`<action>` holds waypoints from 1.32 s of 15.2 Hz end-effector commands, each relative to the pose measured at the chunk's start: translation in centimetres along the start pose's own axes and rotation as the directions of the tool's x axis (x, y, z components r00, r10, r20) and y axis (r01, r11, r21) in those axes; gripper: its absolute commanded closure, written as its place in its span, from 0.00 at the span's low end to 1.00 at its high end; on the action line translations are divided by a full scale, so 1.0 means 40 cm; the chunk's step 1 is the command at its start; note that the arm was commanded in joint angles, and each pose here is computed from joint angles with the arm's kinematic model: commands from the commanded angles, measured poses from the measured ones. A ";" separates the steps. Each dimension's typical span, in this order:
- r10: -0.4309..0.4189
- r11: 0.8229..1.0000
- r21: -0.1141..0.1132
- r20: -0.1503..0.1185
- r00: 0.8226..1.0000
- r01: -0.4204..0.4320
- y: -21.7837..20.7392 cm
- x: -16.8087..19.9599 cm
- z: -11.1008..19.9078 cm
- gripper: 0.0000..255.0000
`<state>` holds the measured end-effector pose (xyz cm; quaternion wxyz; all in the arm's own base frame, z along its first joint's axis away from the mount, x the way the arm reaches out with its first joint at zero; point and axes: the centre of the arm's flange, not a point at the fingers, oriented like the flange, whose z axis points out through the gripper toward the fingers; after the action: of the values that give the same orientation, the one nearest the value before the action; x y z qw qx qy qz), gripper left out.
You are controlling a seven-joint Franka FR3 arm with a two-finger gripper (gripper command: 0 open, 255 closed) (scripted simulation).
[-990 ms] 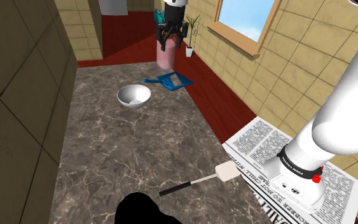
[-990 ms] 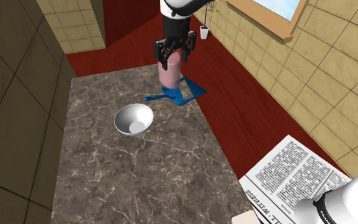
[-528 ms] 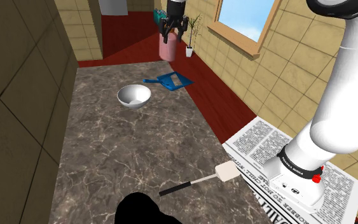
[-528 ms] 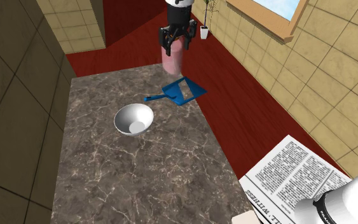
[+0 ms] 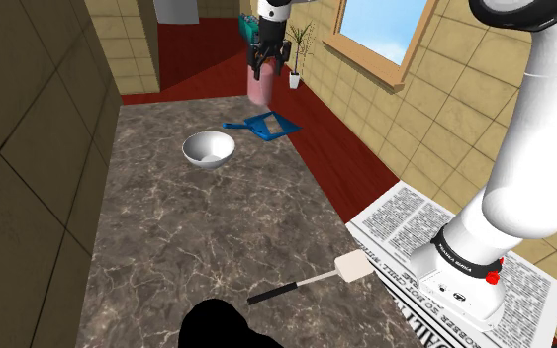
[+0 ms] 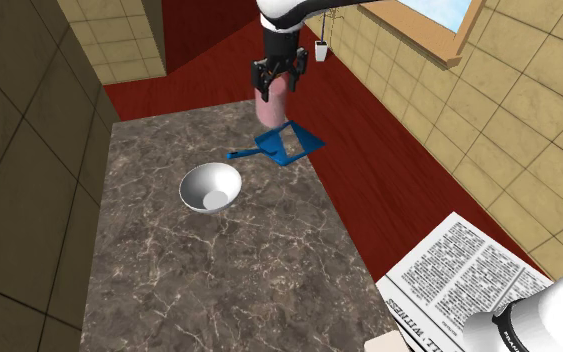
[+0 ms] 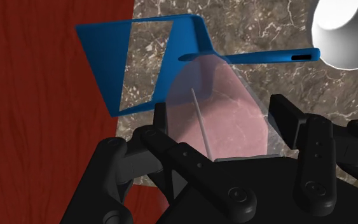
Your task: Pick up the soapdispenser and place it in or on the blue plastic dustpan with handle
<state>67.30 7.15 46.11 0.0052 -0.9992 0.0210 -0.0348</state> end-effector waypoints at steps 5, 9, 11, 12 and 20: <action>0.000 1.000 0.000 -0.001 1.000 0.000 0.001 -0.004 0.079 1.00; 0.000 1.000 0.000 -0.001 1.000 0.000 0.001 -0.004 0.079 1.00; 0.000 1.000 0.000 -0.001 1.000 0.000 0.001 -0.004 0.079 1.00; 0.000 1.000 0.000 -0.001 1.000 0.000 0.001 -0.004 0.079 1.00; 0.000 1.000 0.000 -0.001 1.000 0.000 0.001 -0.004 0.013 0.00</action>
<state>67.10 7.18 44.52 0.0052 -0.9991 0.0210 -0.0355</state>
